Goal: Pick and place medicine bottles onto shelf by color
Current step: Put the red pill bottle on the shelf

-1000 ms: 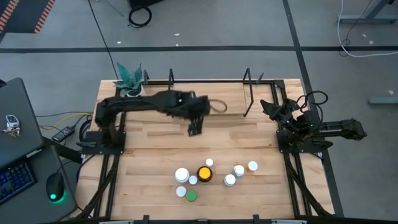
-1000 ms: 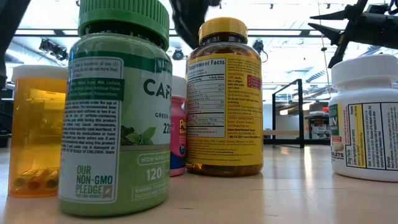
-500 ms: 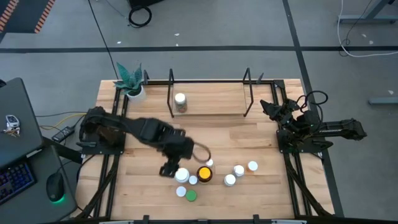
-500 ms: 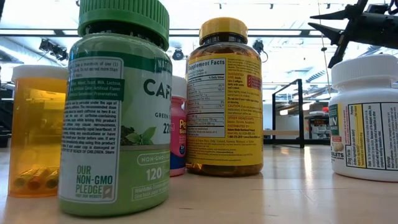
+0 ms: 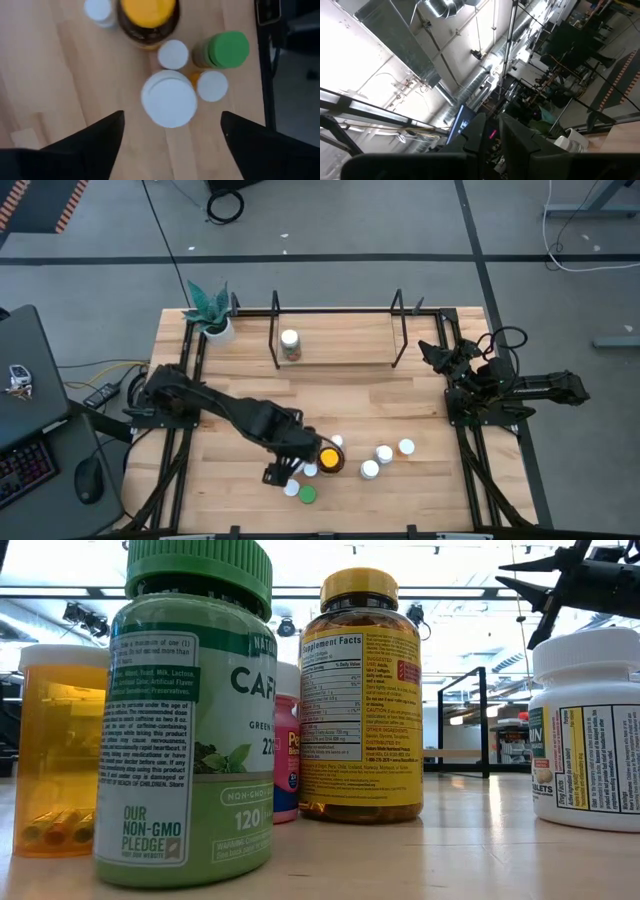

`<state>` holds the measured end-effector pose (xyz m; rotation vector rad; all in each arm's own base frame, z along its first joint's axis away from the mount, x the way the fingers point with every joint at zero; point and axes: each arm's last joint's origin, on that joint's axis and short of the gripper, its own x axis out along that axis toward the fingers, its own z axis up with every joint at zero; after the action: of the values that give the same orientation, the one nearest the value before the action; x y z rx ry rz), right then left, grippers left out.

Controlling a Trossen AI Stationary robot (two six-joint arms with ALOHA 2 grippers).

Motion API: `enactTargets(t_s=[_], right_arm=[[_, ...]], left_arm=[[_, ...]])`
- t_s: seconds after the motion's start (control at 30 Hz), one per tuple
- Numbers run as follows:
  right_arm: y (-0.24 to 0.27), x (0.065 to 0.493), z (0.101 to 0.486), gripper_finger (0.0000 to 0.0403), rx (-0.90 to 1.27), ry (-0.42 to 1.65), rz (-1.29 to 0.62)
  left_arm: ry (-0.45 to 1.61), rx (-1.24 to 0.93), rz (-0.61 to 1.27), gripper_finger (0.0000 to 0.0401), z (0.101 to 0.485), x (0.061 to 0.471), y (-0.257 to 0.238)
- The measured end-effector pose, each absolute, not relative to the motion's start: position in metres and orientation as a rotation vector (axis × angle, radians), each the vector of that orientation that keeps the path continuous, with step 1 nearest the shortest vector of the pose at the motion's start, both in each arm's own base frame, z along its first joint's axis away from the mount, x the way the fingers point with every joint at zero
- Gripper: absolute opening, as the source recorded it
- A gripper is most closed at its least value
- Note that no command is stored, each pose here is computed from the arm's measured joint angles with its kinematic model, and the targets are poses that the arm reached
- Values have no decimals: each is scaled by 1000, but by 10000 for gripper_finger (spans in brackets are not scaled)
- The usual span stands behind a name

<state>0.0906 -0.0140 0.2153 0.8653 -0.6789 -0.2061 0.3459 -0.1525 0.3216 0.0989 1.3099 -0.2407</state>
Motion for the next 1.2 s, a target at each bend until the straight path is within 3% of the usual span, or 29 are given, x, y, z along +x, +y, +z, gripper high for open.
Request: enactTargets(t_s=[0.2,1.03,1.2], right_arm=[[-14,91,215,61,880,-681,-201],[-14,92,213,61,883,-655,-211],[-14,92,213,61,884,-655,-211]], left_arm=[[1292,150,-292,396,311,350,-165],[1305,184,-255,395,237,355,-164],[1333,205,-268,374,225,351,-162]])
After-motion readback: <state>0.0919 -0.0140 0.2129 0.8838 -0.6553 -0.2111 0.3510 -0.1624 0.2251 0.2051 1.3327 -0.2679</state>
